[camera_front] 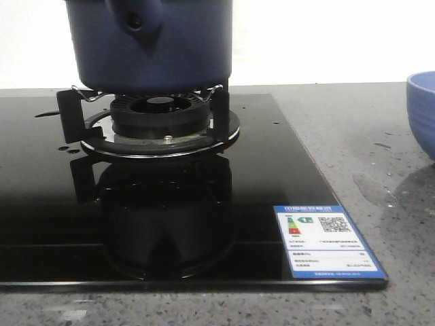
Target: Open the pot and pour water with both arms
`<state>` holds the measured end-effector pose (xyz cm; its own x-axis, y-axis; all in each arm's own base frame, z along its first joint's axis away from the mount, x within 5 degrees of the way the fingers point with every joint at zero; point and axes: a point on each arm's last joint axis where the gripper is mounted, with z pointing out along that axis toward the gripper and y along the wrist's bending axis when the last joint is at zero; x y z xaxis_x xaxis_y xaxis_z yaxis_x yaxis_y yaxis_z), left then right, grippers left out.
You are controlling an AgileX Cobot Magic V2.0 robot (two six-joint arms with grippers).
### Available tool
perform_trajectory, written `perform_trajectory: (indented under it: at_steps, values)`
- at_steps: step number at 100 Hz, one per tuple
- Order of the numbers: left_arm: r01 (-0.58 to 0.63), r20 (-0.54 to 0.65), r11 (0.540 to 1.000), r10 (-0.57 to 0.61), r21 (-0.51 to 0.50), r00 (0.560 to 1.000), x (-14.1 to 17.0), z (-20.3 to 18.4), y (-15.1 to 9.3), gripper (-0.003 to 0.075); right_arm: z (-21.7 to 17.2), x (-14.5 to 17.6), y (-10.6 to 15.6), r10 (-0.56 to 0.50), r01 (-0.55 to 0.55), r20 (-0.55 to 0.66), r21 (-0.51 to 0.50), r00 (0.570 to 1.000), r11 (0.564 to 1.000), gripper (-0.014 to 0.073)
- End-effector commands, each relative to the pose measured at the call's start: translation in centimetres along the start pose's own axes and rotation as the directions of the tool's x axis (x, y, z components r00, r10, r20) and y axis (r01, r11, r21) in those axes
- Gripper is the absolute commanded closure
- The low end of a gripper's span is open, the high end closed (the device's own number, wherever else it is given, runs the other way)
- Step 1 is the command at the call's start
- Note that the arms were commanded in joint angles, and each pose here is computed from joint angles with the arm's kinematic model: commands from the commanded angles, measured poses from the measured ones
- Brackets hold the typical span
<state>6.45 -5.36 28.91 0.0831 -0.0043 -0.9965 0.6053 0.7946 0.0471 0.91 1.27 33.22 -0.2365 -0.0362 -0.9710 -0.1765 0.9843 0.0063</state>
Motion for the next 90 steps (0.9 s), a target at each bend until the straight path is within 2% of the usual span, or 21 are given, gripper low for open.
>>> perform_trajectory:
  at_steps: [1,60,68,76,87,89,90]
  values:
    - [0.046,0.037,0.999,-0.046,0.003,0.998,-1.0,0.0,0.0,0.0741,-0.2,-1.2,0.0,-0.008,0.007,0.072,0.005,0.997,1.0,0.0664]
    - [0.035,0.034,0.999,-0.035,-0.012,0.999,-1.0,0.0,0.1,0.0741,-0.2,-1.2,0.0,-0.008,0.007,0.072,0.005,0.997,1.0,0.0664]
    - [-0.002,0.023,0.998,0.003,-0.064,1.0,-0.9,-0.1,0.5,0.0741,-0.2,-1.2,0.0,-0.008,0.007,0.072,0.005,0.997,1.0,0.0664]
    - [-0.109,-0.017,0.988,0.107,-0.114,0.994,-0.7,-0.6,0.8,0.0741,-0.2,-1.2,0.0,-0.008,0.007,0.072,0.005,0.997,1.0,0.0664]
    - [-0.084,-0.07,0.966,0.069,-0.243,0.995,-0.1,-1.2,1.9,0.0741,-0.2,-1.2,0.0,-0.008,0.007,0.072,0.005,0.997,1.0,0.0664]
    - [-0.09,-0.085,0.96,0.07,-0.263,0.994,0.0,-1.3,2.0,0.0741,-0.2,-1.2,0.0,-0.008,0.007,0.072,0.005,0.997,1.0,0.0664]
    - [-0.132,-0.102,0.954,0.107,-0.271,0.989,0.1,-1.4,2.1,0.0741,-0.2,-1.2,0.0,-0.008,0.007,0.072,0.005,0.997,1.0,0.0664]
